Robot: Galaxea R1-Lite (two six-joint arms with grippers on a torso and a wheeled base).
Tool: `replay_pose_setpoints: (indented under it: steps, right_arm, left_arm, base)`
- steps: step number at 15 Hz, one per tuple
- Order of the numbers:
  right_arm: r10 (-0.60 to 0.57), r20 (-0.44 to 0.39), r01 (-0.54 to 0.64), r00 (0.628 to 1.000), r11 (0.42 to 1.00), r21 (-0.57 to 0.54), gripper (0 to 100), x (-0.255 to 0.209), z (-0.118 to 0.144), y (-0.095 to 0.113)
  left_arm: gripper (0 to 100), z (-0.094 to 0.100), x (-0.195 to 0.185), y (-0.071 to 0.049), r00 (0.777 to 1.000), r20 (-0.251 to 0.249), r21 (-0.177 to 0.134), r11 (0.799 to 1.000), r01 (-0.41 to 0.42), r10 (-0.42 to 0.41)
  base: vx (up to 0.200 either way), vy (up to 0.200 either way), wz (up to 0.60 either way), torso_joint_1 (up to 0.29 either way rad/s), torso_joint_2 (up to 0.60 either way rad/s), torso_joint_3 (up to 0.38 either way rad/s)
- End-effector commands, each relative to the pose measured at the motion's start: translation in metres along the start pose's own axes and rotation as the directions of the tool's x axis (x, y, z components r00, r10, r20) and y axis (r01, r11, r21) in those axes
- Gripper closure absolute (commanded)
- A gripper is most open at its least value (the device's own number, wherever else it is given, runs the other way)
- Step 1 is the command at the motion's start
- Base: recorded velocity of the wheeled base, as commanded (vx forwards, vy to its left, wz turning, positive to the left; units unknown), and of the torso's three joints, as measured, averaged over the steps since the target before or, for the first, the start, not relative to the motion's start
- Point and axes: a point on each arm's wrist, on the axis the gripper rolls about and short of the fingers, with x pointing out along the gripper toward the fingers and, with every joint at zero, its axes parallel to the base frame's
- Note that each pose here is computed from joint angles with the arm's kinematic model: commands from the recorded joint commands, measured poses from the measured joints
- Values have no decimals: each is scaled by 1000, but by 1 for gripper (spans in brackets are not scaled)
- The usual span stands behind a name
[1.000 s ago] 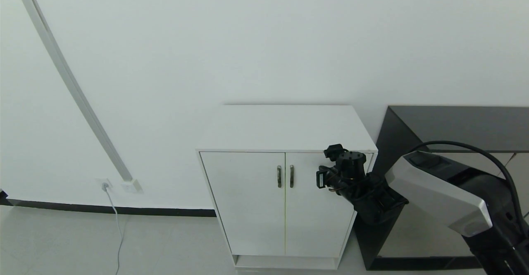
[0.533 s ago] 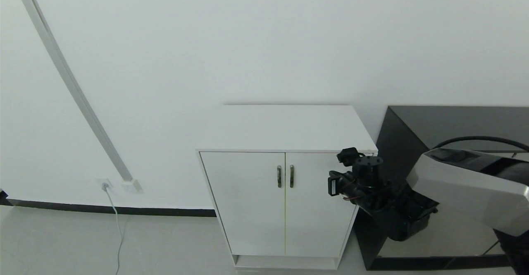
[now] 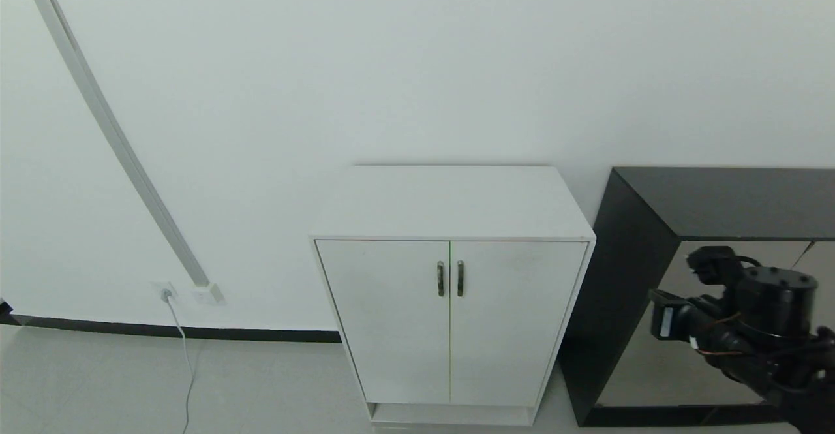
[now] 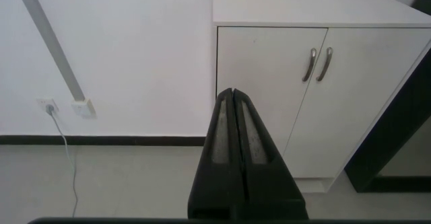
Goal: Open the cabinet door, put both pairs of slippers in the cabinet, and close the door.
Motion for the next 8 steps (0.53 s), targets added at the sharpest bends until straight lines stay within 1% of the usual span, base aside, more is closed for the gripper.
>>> replay_pose_setpoints:
  steps: [1,2,3,5,8]
  right_arm:
    - [-126,48,125,991,991,39,100,-52,6,-32]
    - [-168,42,166,985,985,49,100,-74,1,-41]
    - [-200,40,198,979,979,57,100,-87,-2,-46]
    - [-309,36,306,950,949,74,100,-107,2,-59]
    - [-327,48,325,944,945,44,100,-142,3,-59]
  left_arm:
    - [100,0,0,0,1000,0,0,1000,0,0]
    - [100,0,0,0,1000,0,0,1000,0,0]
    - [100,0,0,0,1000,-2,0,1000,0,0]
    - [100,0,0,0,1000,0,0,1000,0,0]
    - [100,0,0,0,1000,-2,0,1000,0,0]
  base:
    - [0,0,0,0,0,0]
    - [0,0,0,0,0,0]
    - [0,0,0,0,0,0]
    - [0,0,0,0,0,0]
    - [0,0,0,0,0,0]
